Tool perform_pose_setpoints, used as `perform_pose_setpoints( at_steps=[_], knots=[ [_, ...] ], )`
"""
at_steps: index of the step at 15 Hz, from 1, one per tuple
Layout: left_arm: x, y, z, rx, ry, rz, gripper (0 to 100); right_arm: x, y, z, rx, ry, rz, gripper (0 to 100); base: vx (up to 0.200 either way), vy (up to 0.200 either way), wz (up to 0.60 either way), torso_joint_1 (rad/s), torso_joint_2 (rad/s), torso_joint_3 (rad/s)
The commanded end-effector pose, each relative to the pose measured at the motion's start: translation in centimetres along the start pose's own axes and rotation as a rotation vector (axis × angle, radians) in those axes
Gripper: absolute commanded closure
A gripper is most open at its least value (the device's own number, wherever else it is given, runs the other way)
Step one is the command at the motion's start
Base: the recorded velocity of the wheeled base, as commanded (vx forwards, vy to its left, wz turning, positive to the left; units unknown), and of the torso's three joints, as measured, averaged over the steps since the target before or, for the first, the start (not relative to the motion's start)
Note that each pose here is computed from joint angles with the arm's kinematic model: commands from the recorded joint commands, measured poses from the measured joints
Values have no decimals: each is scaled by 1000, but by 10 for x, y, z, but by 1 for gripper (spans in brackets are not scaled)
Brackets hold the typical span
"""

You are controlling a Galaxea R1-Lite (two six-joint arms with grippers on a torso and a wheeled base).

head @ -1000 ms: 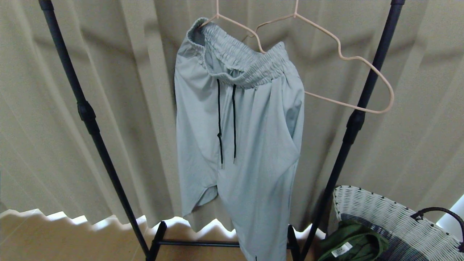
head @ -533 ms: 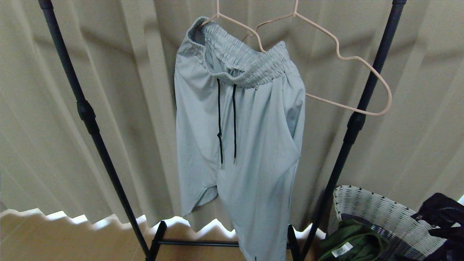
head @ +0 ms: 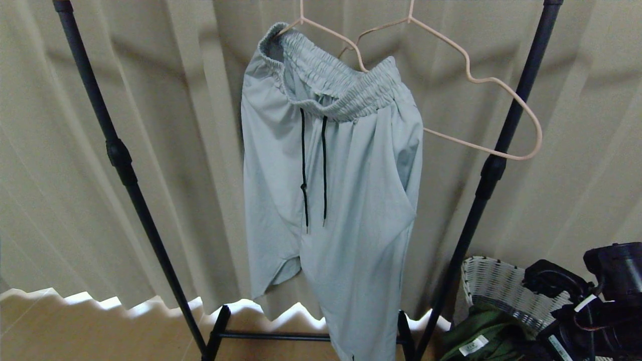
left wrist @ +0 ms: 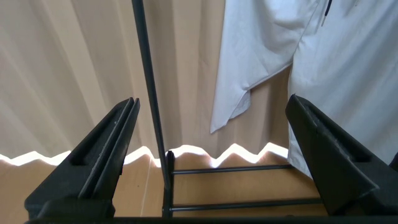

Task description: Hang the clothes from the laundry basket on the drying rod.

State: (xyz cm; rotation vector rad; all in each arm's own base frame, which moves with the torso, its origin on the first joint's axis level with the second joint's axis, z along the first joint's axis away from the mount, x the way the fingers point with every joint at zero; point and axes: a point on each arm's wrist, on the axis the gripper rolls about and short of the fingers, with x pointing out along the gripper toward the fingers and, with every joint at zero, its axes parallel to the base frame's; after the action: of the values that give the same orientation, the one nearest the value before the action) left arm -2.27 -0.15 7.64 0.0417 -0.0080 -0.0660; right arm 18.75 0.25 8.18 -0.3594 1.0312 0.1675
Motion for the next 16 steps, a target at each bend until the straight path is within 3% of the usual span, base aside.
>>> perform_pose_setpoints(
  at_steps=[1, 7, 8, 16],
  knots=[
    [0, 0, 0, 0, -1, 0, 0, 15, -1, 1, 2, 45, 10, 0, 0, 0, 0, 0, 0, 0],
    [0, 0, 0, 0, -1, 2, 0, 29, -8, 6, 21, 41, -40, 0, 0, 0, 0, 0, 0, 0],
    [0, 0, 0, 0, -1, 2, 0, 31, -8, 6, 20, 47, -38, 100, 0, 0, 0, 0, 0, 0],
    [0, 0, 0, 0, -1, 3, 0, 25, -8, 6, 24, 19, -43, 100, 0, 0, 0, 0, 0, 0]
  ],
)
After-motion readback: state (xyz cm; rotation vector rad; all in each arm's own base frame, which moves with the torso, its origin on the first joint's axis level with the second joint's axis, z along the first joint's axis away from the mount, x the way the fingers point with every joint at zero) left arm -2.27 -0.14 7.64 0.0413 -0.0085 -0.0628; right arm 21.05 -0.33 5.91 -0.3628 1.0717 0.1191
